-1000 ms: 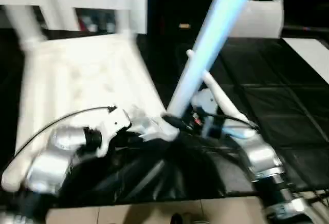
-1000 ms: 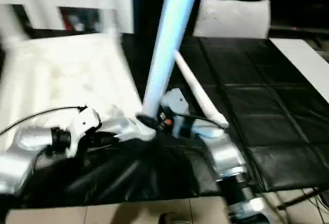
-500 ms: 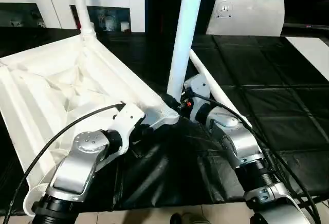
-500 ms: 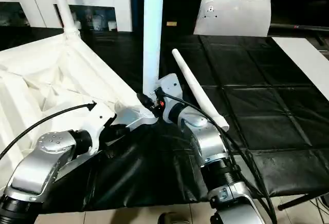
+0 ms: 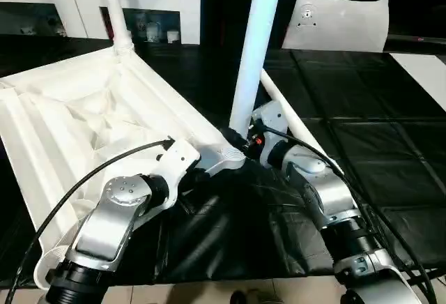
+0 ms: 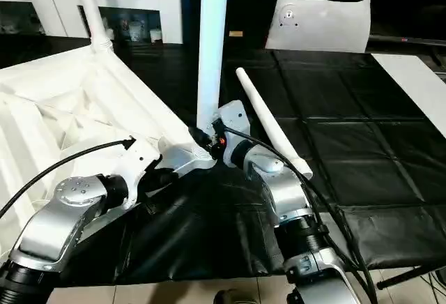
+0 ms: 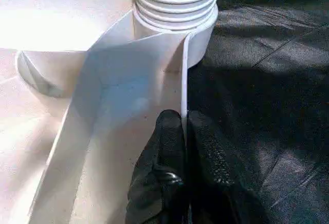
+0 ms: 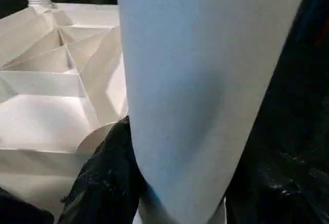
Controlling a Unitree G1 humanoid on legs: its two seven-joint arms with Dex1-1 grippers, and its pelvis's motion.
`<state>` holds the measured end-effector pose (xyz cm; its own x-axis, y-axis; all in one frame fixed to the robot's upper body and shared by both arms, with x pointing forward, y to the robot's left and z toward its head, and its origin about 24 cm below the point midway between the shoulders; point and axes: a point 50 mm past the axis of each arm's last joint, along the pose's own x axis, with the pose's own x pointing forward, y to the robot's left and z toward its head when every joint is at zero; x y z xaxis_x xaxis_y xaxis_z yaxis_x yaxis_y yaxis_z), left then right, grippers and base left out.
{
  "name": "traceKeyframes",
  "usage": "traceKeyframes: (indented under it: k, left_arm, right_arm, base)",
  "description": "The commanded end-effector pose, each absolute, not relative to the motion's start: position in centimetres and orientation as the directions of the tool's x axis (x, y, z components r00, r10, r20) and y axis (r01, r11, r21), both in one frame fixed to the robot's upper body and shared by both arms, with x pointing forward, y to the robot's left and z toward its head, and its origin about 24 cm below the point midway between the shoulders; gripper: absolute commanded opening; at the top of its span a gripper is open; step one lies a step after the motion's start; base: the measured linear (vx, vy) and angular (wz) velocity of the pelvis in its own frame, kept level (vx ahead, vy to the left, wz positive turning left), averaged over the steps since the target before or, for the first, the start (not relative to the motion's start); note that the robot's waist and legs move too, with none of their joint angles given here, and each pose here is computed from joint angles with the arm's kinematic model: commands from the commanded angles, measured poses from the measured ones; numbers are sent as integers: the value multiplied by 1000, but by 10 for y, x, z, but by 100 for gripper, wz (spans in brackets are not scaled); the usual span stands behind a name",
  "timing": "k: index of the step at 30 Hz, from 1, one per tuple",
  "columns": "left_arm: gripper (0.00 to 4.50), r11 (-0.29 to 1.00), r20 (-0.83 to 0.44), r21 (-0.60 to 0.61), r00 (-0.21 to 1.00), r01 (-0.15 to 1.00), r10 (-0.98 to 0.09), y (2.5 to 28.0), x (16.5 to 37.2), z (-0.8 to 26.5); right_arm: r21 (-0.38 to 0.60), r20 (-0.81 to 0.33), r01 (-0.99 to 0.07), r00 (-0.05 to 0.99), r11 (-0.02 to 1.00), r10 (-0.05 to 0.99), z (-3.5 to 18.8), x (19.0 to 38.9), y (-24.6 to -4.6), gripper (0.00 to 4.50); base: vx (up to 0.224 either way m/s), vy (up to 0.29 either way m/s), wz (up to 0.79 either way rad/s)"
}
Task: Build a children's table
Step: Insert table leg to table base
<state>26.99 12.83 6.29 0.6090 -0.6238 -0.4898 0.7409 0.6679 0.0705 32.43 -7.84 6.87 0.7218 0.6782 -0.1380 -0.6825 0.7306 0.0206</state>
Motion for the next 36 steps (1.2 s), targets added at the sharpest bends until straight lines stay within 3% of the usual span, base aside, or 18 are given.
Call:
traceKeyframes:
  k: [1, 13, 23, 27, 36]
  left_arm:
    - [0, 625, -368, 128, 622, 770, -691, 114, 277, 87]
    - [0, 624, -382, 161, 631, 765, -675, 123, 280, 84]
    - [0, 558, -400, 202, 588, 805, -703, 134, 285, 80]
    - [0, 512, -415, 203, 548, 834, -727, 140, 287, 78]
    - [0, 374, -445, 186, 417, 909, -793, 150, 289, 75]
  right_arm:
    - [140, -378, -647, 665, 750, 644, 12, 304, -84, 245]
    - [172, -328, -650, 671, 740, 665, 16, 299, -87, 337]
    - [162, -278, -686, 658, 709, 700, 27, 288, -114, 426]
    - [119, -269, -711, 649, 693, 712, 33, 284, -132, 446]
    - [46, -214, -784, 598, 620, 772, 61, 287, -159, 446]
  base:
    - [0, 0, 0]
    - [0, 0, 0]
    - [0, 0, 0]
    - [0, 0, 0]
    - [0, 0, 0]
